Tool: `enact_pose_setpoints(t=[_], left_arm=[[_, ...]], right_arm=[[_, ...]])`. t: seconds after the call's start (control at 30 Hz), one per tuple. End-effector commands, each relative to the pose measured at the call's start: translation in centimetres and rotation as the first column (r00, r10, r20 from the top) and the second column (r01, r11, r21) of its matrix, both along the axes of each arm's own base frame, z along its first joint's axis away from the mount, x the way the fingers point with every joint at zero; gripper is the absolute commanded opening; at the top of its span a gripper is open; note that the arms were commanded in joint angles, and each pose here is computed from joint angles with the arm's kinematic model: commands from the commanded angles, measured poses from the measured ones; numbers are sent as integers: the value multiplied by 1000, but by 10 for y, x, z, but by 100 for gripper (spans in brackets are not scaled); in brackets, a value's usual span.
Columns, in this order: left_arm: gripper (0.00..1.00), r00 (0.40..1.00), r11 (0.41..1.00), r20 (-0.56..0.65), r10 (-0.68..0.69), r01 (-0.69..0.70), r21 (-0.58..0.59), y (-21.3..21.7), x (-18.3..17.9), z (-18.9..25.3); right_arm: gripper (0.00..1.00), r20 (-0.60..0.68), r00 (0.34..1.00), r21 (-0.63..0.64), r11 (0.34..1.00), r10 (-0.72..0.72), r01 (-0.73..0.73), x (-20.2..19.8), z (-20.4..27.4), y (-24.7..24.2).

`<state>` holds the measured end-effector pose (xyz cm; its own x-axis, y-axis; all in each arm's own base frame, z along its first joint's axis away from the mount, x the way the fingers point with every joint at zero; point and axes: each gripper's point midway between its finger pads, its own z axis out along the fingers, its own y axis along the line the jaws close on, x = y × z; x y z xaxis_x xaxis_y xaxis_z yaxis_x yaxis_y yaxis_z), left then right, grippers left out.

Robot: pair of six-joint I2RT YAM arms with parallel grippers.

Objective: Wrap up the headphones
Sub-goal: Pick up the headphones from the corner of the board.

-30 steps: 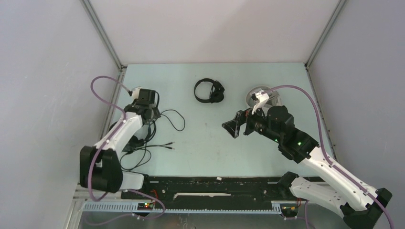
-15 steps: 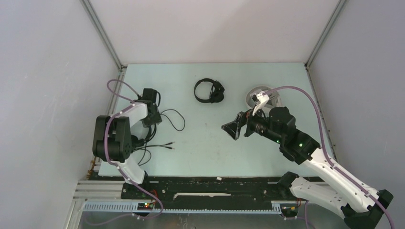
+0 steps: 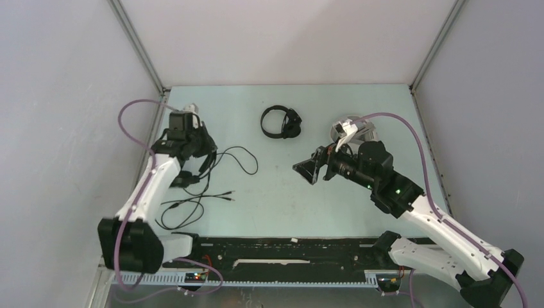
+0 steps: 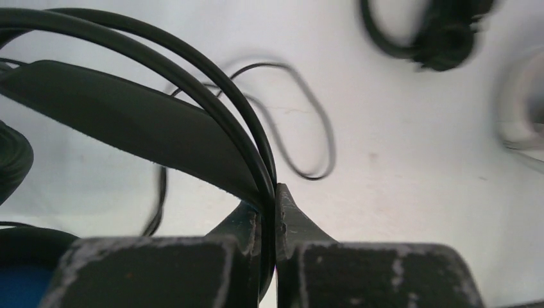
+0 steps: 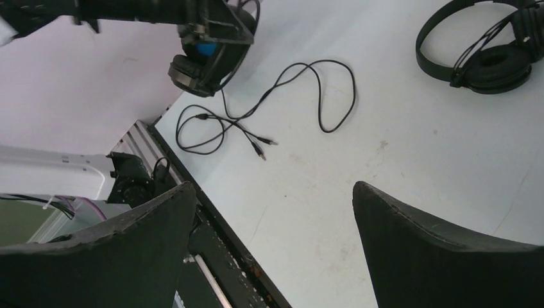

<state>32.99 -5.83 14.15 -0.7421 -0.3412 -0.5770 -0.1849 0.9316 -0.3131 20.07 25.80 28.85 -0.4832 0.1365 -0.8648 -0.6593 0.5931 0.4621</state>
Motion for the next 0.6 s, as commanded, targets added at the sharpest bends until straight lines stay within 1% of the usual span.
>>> enact_pose_setpoints(t=[0.0, 0.07, 0.13, 0.2, 0.27, 0.33, 0.4, 0.47, 0.53, 0.57], left_arm=[[0, 958, 988, 272, -93, 122, -94, -24, 0, 100], [0, 935, 973, 329, -134, 188, -137, -36, -10, 122], [0, 894, 929, 404, -194, 300, -216, -58, -22, 148], [0, 843, 855, 482, -241, 419, -306, -82, -37, 177], [0, 791, 771, 552, -264, 517, -372, -99, -50, 203], [0, 736, 699, 612, -288, 599, -391, -111, -65, 226], [0, 682, 642, 663, -308, 664, -384, -121, -78, 243], [0, 629, 574, 703, -332, 726, -379, -133, -93, 257], [0, 596, 506, 718, -358, 770, -387, -145, -109, 265], [0, 566, 476, 738, -367, 796, -374, -152, -115, 271]], right_arm=[[93, 54, 998, 91, 995, 35, -40, 4, 21, 16], [93, 80, 995, 104, 993, 53, -61, 5, 26, 21], [93, 132, 989, 124, 989, 70, -86, 8, 35, 27], [93, 164, 983, 139, 984, 87, -111, 9, 41, 32], [93, 194, 974, 155, 977, 114, -145, 7, 48, 38], [92, 220, 969, 164, 974, 115, -153, 9, 52, 40], [90, 255, 960, 177, 971, 112, -160, 10, 56, 42], [89, 318, 942, 178, 968, 111, -174, 8, 60, 43], [89, 387, 916, 155, 972, 102, -174, 6, 64, 45], [89, 410, 907, 149, 975, 93, -167, 7, 66, 45]])
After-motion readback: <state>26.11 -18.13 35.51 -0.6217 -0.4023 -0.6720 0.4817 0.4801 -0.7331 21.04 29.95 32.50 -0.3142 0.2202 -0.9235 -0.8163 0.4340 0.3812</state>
